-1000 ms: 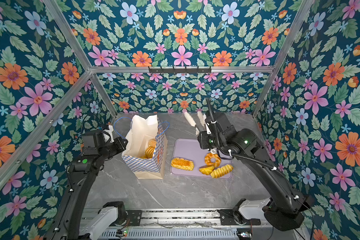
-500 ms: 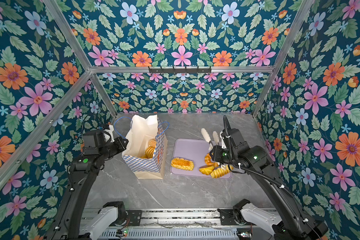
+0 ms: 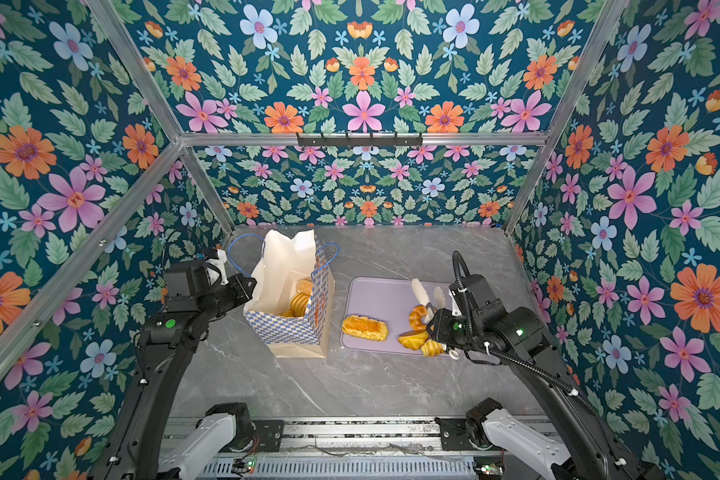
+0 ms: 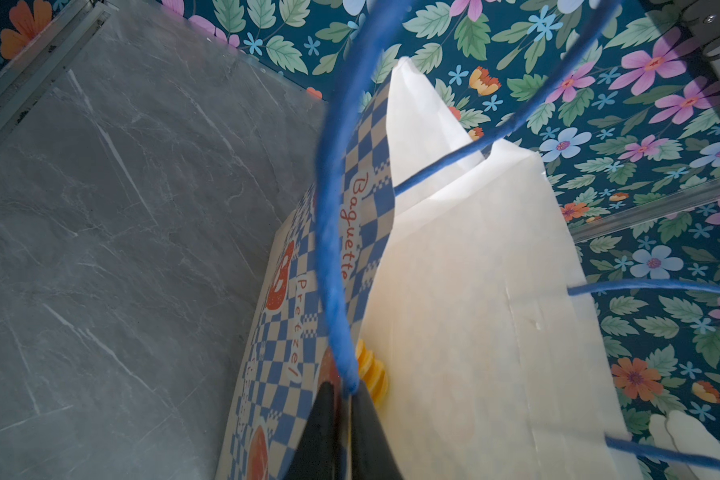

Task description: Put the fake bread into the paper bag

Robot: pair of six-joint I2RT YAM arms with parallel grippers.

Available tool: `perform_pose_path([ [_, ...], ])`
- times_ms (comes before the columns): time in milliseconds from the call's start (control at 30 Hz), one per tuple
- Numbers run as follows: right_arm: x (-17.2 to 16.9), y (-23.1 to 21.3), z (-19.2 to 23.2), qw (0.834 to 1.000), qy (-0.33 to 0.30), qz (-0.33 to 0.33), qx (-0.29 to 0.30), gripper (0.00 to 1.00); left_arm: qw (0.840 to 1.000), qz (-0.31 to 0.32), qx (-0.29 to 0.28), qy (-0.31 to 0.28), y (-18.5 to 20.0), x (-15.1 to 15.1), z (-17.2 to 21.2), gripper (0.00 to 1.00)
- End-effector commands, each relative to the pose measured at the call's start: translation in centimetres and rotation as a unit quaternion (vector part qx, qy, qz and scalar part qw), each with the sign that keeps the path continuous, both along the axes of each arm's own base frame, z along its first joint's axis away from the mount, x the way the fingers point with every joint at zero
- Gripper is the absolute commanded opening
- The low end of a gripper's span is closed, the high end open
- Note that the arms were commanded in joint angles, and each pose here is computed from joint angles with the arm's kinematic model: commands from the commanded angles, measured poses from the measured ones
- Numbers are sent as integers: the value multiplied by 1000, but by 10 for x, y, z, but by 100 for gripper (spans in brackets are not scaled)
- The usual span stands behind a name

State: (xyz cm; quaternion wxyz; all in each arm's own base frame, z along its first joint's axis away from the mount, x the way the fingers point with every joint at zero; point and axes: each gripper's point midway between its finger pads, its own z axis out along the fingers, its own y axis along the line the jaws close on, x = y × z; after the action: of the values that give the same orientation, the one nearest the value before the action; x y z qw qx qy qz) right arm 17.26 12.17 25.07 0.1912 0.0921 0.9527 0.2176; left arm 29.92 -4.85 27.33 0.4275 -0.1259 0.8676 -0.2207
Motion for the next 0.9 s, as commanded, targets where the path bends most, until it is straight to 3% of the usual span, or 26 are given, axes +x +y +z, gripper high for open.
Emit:
perform_pose_path([
  [0, -13, -3, -5, 1000, 30, -4, 2, 45, 1000, -5, 5, -17, -1, 3, 6, 13],
  [500, -44, -19, -10, 995, 98, -35, 0, 44, 1000, -10, 0, -26, -3, 3, 5, 13],
  [867, -46, -19, -22, 970, 166, -113, 134, 44, 1000, -17, -5, -22, -6, 3, -1, 13],
])
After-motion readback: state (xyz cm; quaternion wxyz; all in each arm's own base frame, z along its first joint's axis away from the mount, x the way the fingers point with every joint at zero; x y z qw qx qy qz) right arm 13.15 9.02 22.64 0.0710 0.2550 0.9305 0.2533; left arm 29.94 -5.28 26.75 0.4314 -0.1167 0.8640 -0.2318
